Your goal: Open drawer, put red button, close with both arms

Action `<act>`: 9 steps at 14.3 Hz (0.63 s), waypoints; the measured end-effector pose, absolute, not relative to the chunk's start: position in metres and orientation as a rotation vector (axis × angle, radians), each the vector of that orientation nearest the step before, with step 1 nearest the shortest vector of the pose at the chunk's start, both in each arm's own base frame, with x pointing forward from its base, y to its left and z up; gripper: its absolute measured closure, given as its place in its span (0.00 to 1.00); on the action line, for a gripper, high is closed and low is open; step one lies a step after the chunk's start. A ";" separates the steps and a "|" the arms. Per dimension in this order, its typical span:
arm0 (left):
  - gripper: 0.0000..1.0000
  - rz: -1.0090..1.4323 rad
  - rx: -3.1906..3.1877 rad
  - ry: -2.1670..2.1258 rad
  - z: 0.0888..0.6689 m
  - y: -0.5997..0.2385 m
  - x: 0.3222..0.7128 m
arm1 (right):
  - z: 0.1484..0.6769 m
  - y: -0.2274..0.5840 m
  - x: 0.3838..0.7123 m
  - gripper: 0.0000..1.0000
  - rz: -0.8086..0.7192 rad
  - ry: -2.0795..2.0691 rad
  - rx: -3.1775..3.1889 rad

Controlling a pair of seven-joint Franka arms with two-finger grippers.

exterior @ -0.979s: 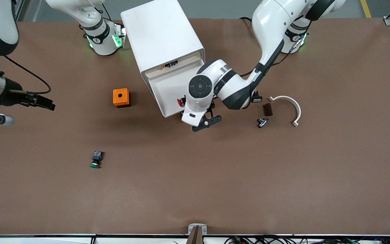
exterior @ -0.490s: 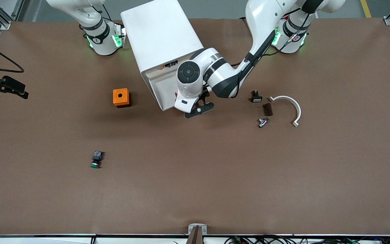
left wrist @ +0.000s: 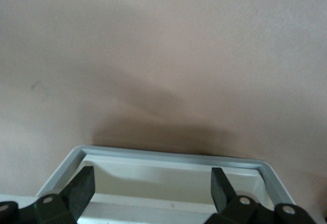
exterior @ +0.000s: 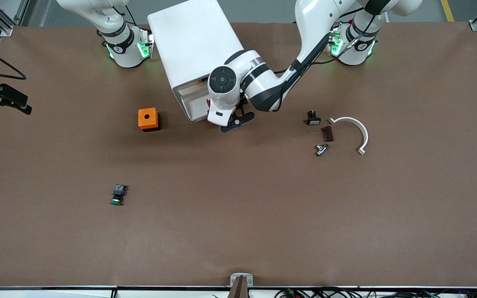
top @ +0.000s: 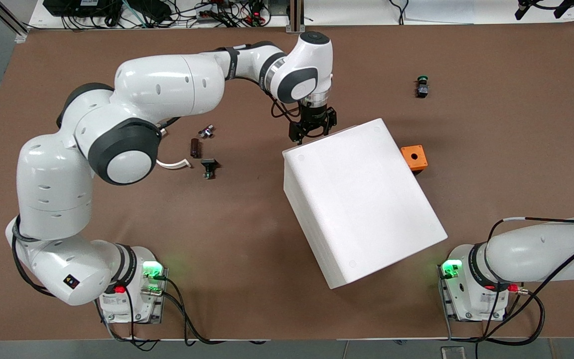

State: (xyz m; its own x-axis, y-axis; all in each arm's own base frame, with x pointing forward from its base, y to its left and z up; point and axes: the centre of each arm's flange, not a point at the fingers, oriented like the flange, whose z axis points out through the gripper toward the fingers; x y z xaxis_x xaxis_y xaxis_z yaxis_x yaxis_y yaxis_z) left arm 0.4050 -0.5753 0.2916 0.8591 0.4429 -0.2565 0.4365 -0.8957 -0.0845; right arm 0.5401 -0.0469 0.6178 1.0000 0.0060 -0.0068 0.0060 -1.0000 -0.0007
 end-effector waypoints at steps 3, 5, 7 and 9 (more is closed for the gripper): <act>0.00 0.527 -2.992 -0.761 0.289 -0.577 0.399 | 0.617 -0.047 0.540 0.00 0.013 -0.009 -3.141; 0.00 0.588 -2.980 -0.788 0.286 -0.578 0.394 | 0.617 -0.048 0.540 0.00 0.014 -0.007 -3.142; 0.00 0.637 -2.970 -0.810 0.285 -0.579 0.391 | 0.616 -0.049 0.539 0.00 0.022 -0.003 -3.144; 0.00 0.660 -2.964 -0.820 0.284 -0.580 0.389 | 0.616 -0.051 0.539 0.00 0.027 0.001 -3.147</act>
